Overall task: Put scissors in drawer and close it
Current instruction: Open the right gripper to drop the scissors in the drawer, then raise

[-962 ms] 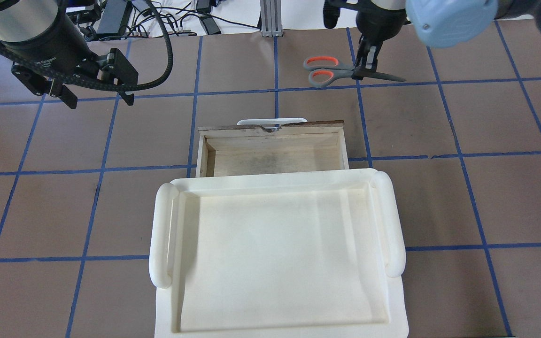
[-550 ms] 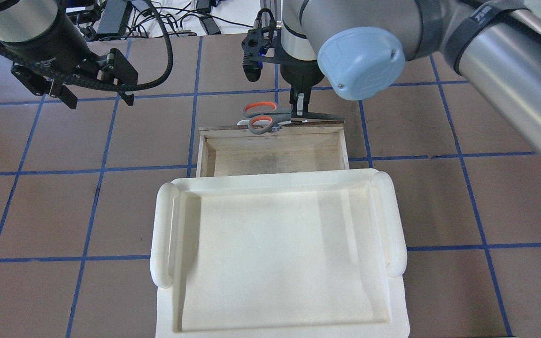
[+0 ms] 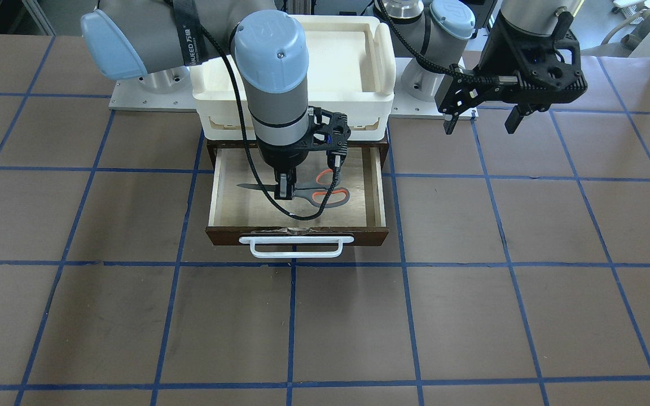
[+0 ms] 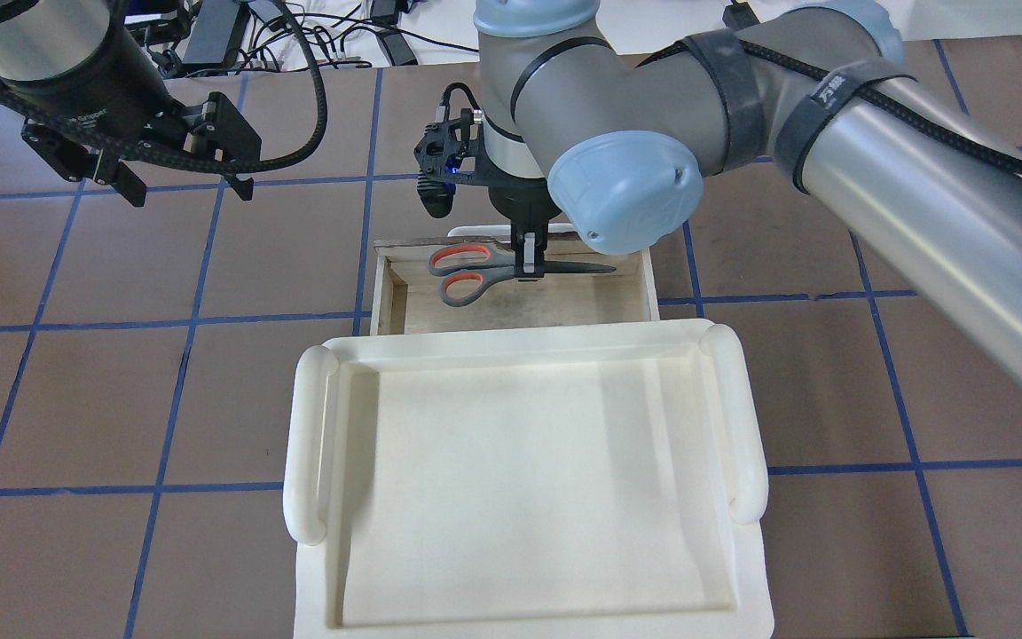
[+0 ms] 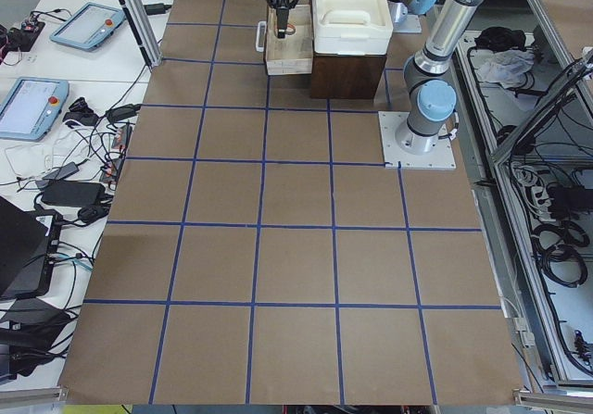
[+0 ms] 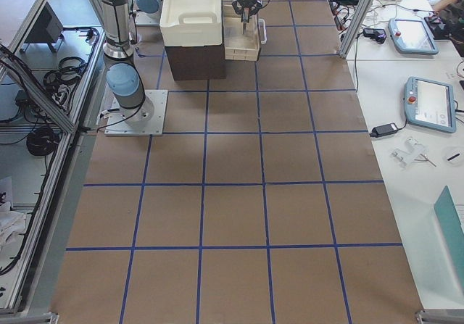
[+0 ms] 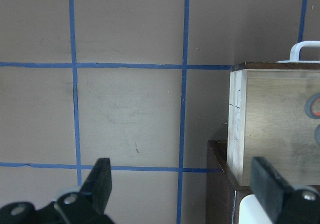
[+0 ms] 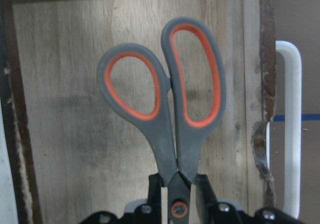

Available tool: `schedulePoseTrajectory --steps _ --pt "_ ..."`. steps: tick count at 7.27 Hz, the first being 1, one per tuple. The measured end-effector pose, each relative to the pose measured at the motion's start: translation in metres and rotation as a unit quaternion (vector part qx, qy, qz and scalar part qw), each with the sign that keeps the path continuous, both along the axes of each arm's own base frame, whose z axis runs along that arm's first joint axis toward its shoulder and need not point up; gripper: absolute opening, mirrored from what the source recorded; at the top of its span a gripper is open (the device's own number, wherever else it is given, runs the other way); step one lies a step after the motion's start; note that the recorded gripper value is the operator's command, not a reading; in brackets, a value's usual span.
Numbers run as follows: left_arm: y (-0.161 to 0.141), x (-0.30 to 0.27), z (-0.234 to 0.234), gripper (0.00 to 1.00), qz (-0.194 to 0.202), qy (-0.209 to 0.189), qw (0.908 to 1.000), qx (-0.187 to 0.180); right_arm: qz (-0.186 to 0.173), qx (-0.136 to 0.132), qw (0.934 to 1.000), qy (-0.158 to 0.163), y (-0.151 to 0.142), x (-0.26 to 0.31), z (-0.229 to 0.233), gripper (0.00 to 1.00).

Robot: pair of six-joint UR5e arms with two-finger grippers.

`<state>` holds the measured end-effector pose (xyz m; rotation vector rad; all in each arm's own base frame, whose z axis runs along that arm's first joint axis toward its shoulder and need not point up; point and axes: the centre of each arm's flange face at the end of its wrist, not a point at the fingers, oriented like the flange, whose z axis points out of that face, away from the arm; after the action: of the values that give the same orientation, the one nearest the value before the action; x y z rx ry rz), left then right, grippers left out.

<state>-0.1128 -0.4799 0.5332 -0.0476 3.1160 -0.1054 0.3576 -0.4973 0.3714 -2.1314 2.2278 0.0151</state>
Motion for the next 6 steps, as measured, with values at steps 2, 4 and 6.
schedulePoseTrajectory --steps 2,4,6 --pt "0.0 0.0 0.0 1.0 0.0 0.0 1.0 0.0 -0.007 0.006 1.0 0.002 -0.001 0.001 -0.016 0.93" --pt "0.0 0.0 0.0 1.0 0.0 0.0 1.0 0.0 -0.013 0.001 0.9999 0.001 -0.002 0.001 -0.016 1.0" --pt "0.0 0.0 0.0 1.0 0.0 0.0 1.0 0.0 -0.02 -0.023 0.9995 -0.003 -0.004 -0.003 -0.001 1.0"
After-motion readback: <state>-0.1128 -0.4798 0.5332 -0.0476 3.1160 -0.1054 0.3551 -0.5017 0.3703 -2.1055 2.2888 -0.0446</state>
